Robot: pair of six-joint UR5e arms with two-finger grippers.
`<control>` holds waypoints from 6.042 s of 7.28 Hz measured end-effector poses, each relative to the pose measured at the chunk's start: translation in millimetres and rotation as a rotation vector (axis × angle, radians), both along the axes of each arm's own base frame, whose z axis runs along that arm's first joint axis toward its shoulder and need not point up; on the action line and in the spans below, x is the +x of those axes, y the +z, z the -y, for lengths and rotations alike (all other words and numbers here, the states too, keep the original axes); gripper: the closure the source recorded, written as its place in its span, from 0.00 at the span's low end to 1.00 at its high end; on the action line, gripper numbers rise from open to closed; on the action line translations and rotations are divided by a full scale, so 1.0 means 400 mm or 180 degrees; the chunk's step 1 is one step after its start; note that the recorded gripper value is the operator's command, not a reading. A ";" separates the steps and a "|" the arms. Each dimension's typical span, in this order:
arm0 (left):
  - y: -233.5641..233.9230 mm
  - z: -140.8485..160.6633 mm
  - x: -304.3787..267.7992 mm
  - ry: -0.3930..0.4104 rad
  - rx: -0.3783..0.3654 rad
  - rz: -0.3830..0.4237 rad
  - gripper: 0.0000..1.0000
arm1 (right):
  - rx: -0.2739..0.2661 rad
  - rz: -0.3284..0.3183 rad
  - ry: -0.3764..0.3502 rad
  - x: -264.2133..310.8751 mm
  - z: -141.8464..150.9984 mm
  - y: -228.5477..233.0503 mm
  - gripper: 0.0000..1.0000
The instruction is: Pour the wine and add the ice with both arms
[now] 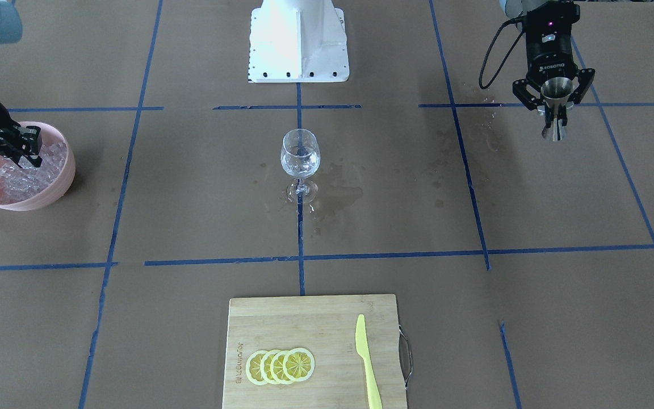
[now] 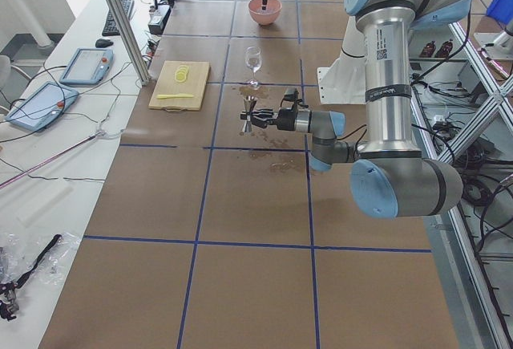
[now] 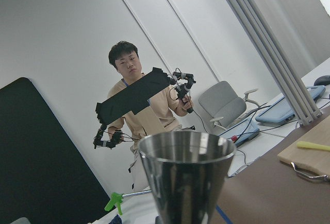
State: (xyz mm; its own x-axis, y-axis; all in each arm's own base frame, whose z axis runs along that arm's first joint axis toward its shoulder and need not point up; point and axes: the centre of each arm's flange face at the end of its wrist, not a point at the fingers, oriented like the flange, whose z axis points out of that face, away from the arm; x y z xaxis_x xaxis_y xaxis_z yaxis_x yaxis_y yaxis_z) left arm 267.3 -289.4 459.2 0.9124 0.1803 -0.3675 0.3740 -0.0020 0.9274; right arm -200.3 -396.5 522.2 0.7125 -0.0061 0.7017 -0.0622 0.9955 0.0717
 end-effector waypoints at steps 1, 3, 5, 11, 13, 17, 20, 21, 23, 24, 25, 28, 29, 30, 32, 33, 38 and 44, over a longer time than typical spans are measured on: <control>0.000 -0.001 0.004 0.0059 -0.0033 -0.0229 1.00 | -0.0001 -0.0001 0.0000 0.000 0.000 0.001 1.00; 0.000 -0.004 0.015 0.0212 -0.0123 -0.0751 1.00 | 0.0035 0.0038 0.0014 0.003 -0.001 -0.023 1.00; -0.003 -0.011 0.043 0.0566 -0.0275 -0.1384 1.00 | 0.0127 0.0134 0.0097 0.035 0.004 -0.082 1.00; 0.070 -0.005 0.113 0.0650 -0.0855 -0.1900 1.00 | 0.0243 0.0341 0.0241 0.122 -0.008 -0.177 1.00; 0.092 0.004 0.125 0.0460 -0.0907 -0.1776 1.00 | 0.0288 0.0405 0.0267 0.139 -0.012 -0.206 1.00; 0.157 0.020 0.164 0.0046 -0.1003 -0.1672 1.00 | 0.0231 0.0627 0.0360 0.161 -0.022 -0.278 1.00; 0.203 0.041 0.264 -0.0135 -0.0999 -0.1725 1.00 | 0.0234 0.0702 0.0390 0.167 -0.025 -0.308 1.00; 0.217 0.044 0.275 -0.0175 -0.0984 -0.1701 1.00 | 0.0242 0.0712 0.0395 0.168 -0.026 -0.314 1.00; 0.230 0.047 0.287 -0.0222 -0.0979 -0.1597 1.00 | 0.0257 0.0723 0.0396 0.169 -0.027 -0.321 1.00; 0.231 0.049 0.299 -0.0249 -0.0993 -0.1476 1.00 | 0.0266 0.0729 0.0399 0.169 -0.027 -0.324 1.00; 0.230 0.052 0.312 -0.0268 -0.1005 -0.1380 1.00 | 0.0287 0.0743 0.0399 0.170 -0.028 -0.329 1.00; 0.204 0.057 0.350 -0.0270 -0.1011 -0.1338 1.00 | 0.0318 0.0919 0.0509 0.171 -0.029 -0.354 1.00; 0.200 0.055 0.358 -0.0260 -0.1013 -0.1341 0.99 | 0.0323 0.0967 0.0538 0.171 -0.028 -0.364 1.00; 0.201 0.051 0.365 -0.0247 -0.1017 -0.1337 0.99 | 0.0326 0.1003 0.0559 0.169 -0.024 -0.374 1.00; 0.196 0.037 0.382 -0.0199 -0.1025 -0.1344 0.96 | 0.0307 0.1087 0.0622 0.163 -0.014 -0.404 1.00; 0.187 0.031 0.396 -0.0175 -0.1027 -0.1356 0.93 | 0.0299 0.1122 0.0648 0.160 -0.010 -0.418 1.00; 0.188 0.021 0.422 -0.0138 -0.1040 -0.1332 0.89 | 0.0266 0.1263 0.0728 0.152 0.004 -0.470 1.00; 0.200 0.020 0.415 -0.0133 -0.1053 -0.1288 0.45 | 0.0290 0.1336 0.0690 0.141 0.009 -0.499 1.00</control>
